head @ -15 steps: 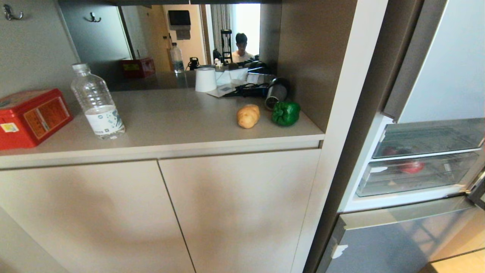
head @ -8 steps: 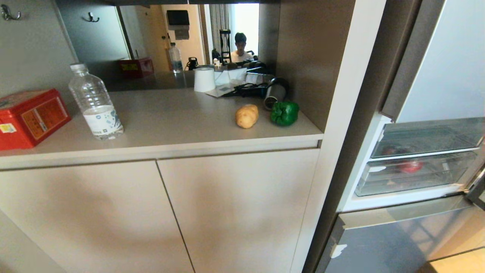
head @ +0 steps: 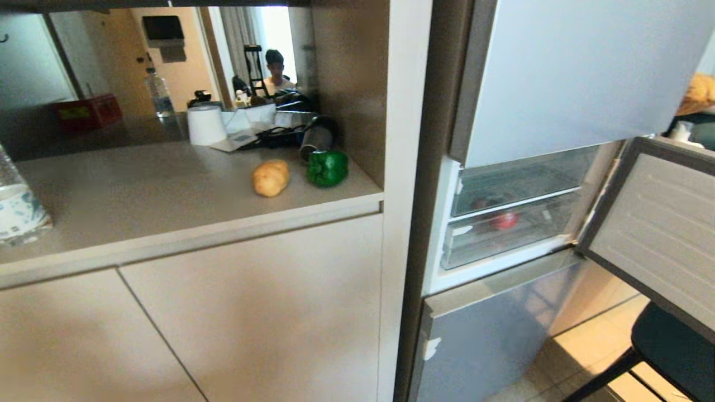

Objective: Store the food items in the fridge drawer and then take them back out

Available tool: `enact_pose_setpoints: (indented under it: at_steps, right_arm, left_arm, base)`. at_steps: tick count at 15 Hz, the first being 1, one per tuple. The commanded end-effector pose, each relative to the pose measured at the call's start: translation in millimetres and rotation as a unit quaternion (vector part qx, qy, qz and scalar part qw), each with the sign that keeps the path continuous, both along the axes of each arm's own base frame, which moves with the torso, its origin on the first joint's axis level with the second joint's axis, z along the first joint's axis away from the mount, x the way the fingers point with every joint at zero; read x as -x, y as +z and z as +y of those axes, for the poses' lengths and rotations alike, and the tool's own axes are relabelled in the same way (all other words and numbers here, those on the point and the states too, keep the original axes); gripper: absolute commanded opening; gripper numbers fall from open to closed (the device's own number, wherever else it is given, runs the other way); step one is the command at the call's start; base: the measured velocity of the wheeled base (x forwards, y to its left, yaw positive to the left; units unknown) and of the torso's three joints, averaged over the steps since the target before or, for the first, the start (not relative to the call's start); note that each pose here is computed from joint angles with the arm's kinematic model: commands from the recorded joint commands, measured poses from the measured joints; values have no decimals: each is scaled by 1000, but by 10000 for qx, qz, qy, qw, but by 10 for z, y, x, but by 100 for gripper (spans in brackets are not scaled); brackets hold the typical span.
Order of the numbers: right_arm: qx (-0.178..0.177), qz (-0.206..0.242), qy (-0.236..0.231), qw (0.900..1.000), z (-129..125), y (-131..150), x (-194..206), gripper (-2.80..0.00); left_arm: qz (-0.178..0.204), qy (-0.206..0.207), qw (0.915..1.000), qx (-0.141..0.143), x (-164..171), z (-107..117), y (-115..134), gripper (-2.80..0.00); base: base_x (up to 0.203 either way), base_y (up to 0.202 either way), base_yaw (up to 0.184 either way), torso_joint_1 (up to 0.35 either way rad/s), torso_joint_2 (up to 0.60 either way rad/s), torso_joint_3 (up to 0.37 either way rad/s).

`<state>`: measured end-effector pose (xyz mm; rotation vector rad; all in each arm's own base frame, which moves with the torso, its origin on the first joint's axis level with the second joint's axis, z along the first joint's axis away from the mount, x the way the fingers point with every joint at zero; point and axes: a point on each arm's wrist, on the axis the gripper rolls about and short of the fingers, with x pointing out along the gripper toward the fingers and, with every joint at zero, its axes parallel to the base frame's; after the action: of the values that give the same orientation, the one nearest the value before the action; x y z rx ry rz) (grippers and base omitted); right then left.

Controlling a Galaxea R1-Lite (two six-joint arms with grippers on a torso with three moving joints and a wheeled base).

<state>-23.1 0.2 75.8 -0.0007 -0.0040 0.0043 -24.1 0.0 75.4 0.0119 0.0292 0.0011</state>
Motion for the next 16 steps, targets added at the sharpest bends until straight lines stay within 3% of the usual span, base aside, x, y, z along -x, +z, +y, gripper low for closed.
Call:
enact_pose_setpoints:
  at_steps: [1,9,13,16]
  right_arm:
    - [4,20,-6,10000,0,-1,-2,-280]
    - [-27,28,-6,10000,0,-3,-2,-280]
    - [-172,85,-80,9998,-3,11,-13,-280]
    - [-409,241,-343,9983,-13,360,-79,-280]
  left_arm:
    - [0,1,10000,-2,0,0,0,-280]
    - [-5,1,10000,-2,1,0,3,-280]
    - [8,8,10000,-2,-1,0,0,-280]
    - [-1,1,10000,6,1,0,4,-280]
  base:
    - [2,9,-171,-2,2,-2]
    - [1,7,-173,2,4,2]
    - [-1,3,-48,1,0,1]
    - [0,0,0,0,0,0]
